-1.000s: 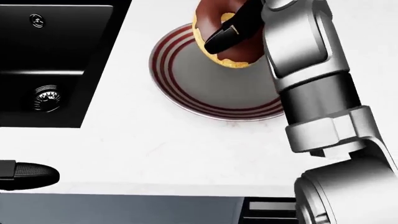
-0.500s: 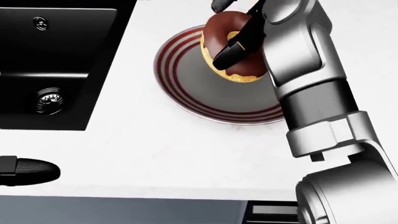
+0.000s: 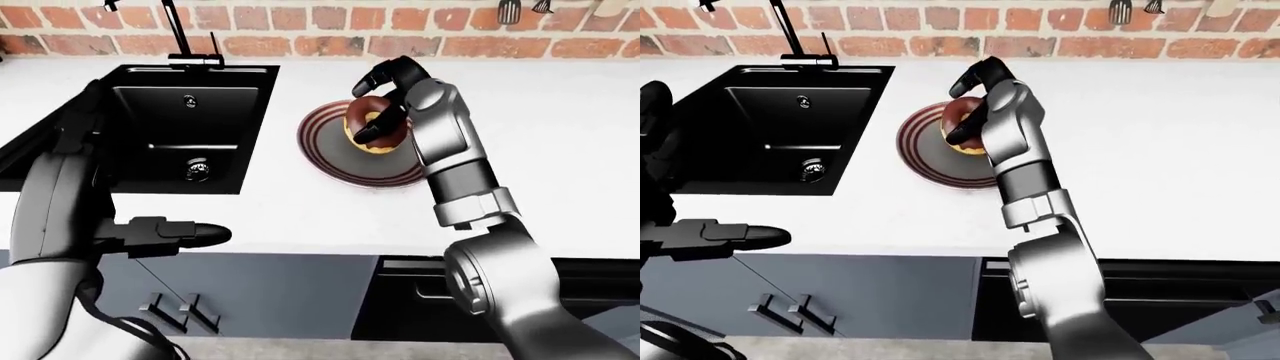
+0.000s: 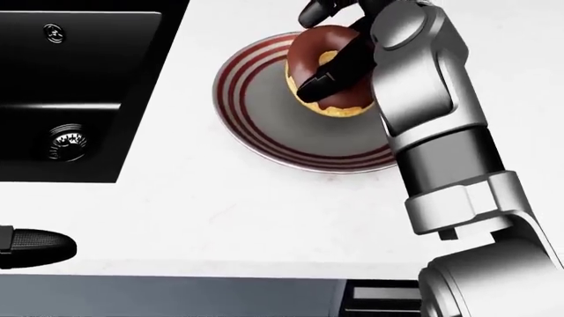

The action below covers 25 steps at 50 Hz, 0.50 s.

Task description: Place the pastries on the plates.

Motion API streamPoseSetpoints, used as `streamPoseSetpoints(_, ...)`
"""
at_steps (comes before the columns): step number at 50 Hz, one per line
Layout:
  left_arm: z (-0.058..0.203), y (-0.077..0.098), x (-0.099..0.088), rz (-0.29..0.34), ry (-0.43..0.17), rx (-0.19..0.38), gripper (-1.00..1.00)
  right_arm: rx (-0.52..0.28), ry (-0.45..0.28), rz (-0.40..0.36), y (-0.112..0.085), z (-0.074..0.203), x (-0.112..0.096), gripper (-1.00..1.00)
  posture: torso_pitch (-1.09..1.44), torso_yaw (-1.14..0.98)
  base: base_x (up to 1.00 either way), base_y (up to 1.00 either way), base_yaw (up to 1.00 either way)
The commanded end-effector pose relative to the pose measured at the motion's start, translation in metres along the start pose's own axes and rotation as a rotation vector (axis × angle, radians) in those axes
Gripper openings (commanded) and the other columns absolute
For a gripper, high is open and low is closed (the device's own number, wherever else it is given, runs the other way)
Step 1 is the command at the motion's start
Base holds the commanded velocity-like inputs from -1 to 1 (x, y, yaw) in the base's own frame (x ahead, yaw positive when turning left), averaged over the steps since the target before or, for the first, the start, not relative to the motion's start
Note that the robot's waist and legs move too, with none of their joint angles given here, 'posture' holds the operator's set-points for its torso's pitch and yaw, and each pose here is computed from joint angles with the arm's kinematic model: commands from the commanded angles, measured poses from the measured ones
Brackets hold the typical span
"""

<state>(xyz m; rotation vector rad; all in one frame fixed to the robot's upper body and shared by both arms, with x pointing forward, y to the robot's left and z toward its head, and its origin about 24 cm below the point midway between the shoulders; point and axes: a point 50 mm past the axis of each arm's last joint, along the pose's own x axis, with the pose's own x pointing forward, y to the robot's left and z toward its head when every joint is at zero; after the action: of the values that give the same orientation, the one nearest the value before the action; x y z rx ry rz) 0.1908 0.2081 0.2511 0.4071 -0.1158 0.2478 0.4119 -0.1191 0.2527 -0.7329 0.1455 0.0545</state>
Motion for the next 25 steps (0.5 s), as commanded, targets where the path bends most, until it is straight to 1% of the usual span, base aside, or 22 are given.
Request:
streamPoseSetpoints(1,0.007,0.003,-0.002,0.02,-0.046,0.021,1.0,-0.008,-0.091,-0.061,-0.017,0.023,-0.008,-0.01,0.0,0.0,0.0,0.0,0.0)
streamPoseSetpoints(5,0.007,0.003,-0.003,0.022,-0.045,0.019,1.0,-0.006,-0.093,-0.059,-0.017,0.025,-0.009,0.07,0.0,0.0,0.0,0.0,0.0)
streamPoseSetpoints(6,0.007,0.002,-0.003,0.021,-0.044,0.02,1.0,-0.007,-0.093,-0.057,-0.017,0.024,-0.009,0.28,0.0,0.0,0.0,0.0,0.0)
streamPoseSetpoints(7,0.007,0.002,-0.003,0.021,-0.044,0.021,1.0,-0.007,-0.093,-0.058,-0.017,0.023,-0.009,0.28,0.0,0.0,0.0,0.0,0.0)
streamPoseSetpoints(9,0.007,0.002,-0.003,0.021,-0.043,0.021,1.0,-0.003,-0.094,-0.057,-0.018,0.025,-0.009,0.44,0.0,0.0,0.0,0.0,0.0)
streamPoseSetpoints(10,0.007,0.002,-0.003,0.022,-0.045,0.019,1.0,-0.003,-0.094,-0.053,-0.019,0.025,-0.01,0.67,0.0,0.0,0.0,0.0,0.0)
streamPoseSetpoints(11,0.007,0.002,-0.003,0.022,-0.044,0.019,1.0,-0.002,-0.095,-0.054,-0.019,0.025,-0.01,0.78,0.0,0.0,0.0,0.0,0.0)
streamPoseSetpoints(12,0.007,0.002,-0.002,0.021,-0.045,0.02,1.0,-0.002,-0.095,-0.053,-0.019,0.025,-0.01,0.81,0.0,0.0,0.0,0.0,0.0)
streamPoseSetpoints(13,0.007,0.002,-0.002,0.022,-0.046,0.019,1.0,0.0,-0.096,-0.053,-0.019,0.025,-0.01,0.91,0.0,0.0,0.0,0.0,0.0)
streamPoseSetpoints(14,0.007,0.002,-0.002,0.021,-0.046,0.019,1.0,-0.001,-0.096,-0.052,-0.019,0.025,-0.01,0.93,0.0,0.0,0.0,0.0,0.0)
streamPoseSetpoints(15,0.007,0.002,-0.002,0.022,-0.045,0.019,1.0,0.0,-0.096,-0.051,-0.019,0.025,-0.011,1.0,0.0,0.0,0.0,0.0,0.0)
streamPoseSetpoints(20,0.008,0.003,-0.002,0.022,-0.047,0.019,1.0,0.003,-0.096,-0.054,-0.02,0.026,-0.012,1.0,0.0,0.0,0.0,0.0,0.0)
streamPoseSetpoints(25,0.008,0.004,-0.001,0.023,-0.048,0.017,1.0,0.038,-0.115,-0.086,-0.037,0.034,-0.02,1.0,0.0,0.0,0.0,0.0,0.0)
